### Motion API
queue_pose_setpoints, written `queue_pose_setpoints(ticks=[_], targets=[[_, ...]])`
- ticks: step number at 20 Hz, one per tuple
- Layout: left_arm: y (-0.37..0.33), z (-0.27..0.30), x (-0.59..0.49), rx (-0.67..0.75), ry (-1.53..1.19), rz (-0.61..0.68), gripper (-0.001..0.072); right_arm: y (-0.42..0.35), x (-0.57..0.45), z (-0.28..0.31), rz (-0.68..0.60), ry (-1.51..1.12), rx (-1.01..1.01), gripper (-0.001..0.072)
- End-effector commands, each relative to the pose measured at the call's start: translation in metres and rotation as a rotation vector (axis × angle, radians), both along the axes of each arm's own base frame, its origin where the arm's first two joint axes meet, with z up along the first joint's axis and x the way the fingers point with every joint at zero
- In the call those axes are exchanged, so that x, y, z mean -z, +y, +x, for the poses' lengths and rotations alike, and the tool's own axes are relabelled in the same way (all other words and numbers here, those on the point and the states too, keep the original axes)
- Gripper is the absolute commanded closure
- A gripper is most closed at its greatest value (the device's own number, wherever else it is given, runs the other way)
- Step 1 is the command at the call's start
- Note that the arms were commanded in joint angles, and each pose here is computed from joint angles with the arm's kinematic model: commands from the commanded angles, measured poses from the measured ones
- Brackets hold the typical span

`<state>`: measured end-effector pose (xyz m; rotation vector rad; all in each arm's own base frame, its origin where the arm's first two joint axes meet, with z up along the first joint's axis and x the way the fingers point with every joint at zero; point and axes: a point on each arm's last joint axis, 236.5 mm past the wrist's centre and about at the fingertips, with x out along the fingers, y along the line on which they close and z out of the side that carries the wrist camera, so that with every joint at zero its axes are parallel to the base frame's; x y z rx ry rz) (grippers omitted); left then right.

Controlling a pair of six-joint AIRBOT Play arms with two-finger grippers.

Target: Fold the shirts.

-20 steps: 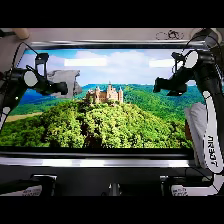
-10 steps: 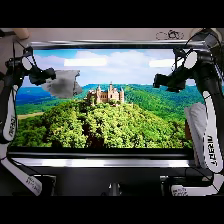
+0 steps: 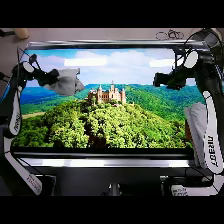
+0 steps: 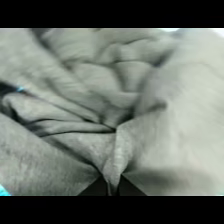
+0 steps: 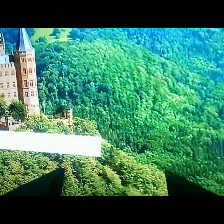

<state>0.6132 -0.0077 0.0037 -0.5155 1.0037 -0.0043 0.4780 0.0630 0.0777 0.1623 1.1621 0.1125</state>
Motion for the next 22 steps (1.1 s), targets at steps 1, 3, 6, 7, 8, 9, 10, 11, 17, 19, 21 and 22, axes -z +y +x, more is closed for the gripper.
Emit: queue_pose_setpoints(ticks=[1,3,6,7,8,9,10,11,17,19,21,22], targets=[[-0.055,-0.017,-0.15,0.261,-0.33,0.095,0.0681,-0.003,-0.035,0.002,-0.032,-0.109,-0.045,0.0045],[-0.105,-0.065,-0.251,0.366,-0.513,0.129,0.0681,-0.011,-0.076,-0.009,-0.062,-0.196,-0.038,0.0045],[-0.202,-0.151,-0.305,0.561,-0.619,0.089,0.0681,-0.023,-0.134,-0.052,-0.089,-0.271,-0.007,0.0045],[-0.24,-0.176,-0.292,0.649,-0.596,0.074,0.068,-0.024,-0.152,-0.07,-0.079,-0.29,0.007,0.0045],[-0.276,-0.198,-0.266,0.722,-0.542,0.048,0.068,-0.025,-0.167,-0.088,-0.078,-0.308,0.006,0.0045],[-0.312,-0.219,-0.23,0.782,-0.467,0.017,0.068,-0.027,-0.18,-0.103,-0.082,-0.327,0.007,0.0045],[-0.344,-0.238,-0.191,0.83,-0.4,-0.003,0.0681,-0.03,-0.192,-0.117,-0.093,-0.349,0.013,0.0045],[-0.372,-0.258,-0.146,0.871,-0.332,-0.015,0.068,-0.035,-0.201,-0.126,-0.106,-0.369,0.021,0.0045],[-0.379,-0.283,-0.035,0.87,0.009,0.03,-0.0013,-0.043,-0.178,-0.145,-0.135,-0.251,0.041,0.0044],[-0.321,-0.247,-0.072,0.824,-0.016,0.109,-0.0013,-0.034,-0.139,-0.143,-0.112,-0.118,0.006,0.0043],[-0.253,-0.24,-0.082,0.74,0.071,0.133,-0.0013,-0.018,-0.082,-0.149,-0.078,0.064,-0.069,0.0042],[-0.223,-0.249,-0.068,0.706,0.162,0.14,-0.0013,-0.011,-0.05,-0.155,-0.052,0.161,-0.1,0.0042]])
